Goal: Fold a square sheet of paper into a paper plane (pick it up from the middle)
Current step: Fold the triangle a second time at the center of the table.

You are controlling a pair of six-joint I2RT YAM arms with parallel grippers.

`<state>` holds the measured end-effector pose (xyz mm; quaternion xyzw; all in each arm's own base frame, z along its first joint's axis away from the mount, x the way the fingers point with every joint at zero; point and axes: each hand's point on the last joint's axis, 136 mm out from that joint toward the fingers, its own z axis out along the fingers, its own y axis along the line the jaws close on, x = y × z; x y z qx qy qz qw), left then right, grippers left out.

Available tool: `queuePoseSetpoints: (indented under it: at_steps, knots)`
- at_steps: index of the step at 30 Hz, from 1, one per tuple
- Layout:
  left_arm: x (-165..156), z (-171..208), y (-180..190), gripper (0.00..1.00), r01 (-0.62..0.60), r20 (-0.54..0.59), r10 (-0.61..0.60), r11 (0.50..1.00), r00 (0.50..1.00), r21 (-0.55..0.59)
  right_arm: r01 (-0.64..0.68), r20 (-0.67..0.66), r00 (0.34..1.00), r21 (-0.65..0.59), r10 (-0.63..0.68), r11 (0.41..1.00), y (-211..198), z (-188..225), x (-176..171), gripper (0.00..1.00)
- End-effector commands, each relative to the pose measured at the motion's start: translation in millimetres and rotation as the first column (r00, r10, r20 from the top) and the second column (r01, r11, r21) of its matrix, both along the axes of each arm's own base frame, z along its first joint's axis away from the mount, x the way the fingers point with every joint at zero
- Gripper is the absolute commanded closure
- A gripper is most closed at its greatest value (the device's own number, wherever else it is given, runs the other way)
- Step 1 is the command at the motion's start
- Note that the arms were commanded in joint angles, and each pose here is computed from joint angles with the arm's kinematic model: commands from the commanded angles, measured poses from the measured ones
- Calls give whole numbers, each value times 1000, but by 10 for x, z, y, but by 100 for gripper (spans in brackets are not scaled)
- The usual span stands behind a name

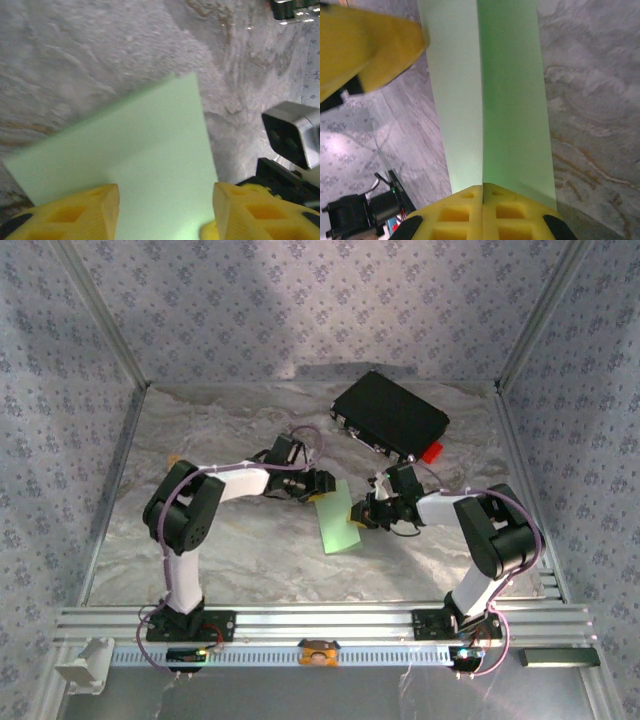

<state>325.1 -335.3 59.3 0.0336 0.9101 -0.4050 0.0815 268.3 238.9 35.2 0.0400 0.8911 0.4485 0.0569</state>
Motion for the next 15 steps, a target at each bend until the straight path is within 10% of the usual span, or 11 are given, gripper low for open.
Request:
queuePoseSetpoints:
  at_steps: [1,15]
  knots:
    - [9,388,-30,44,28,147,-34,999,989,42,120,17,993,-16,-120,993,-106,11,119,98]
    - [-237,637,44,49,42,433,-59,998,900,49,144,14,989,33,-145,989,-76,159,159,79]
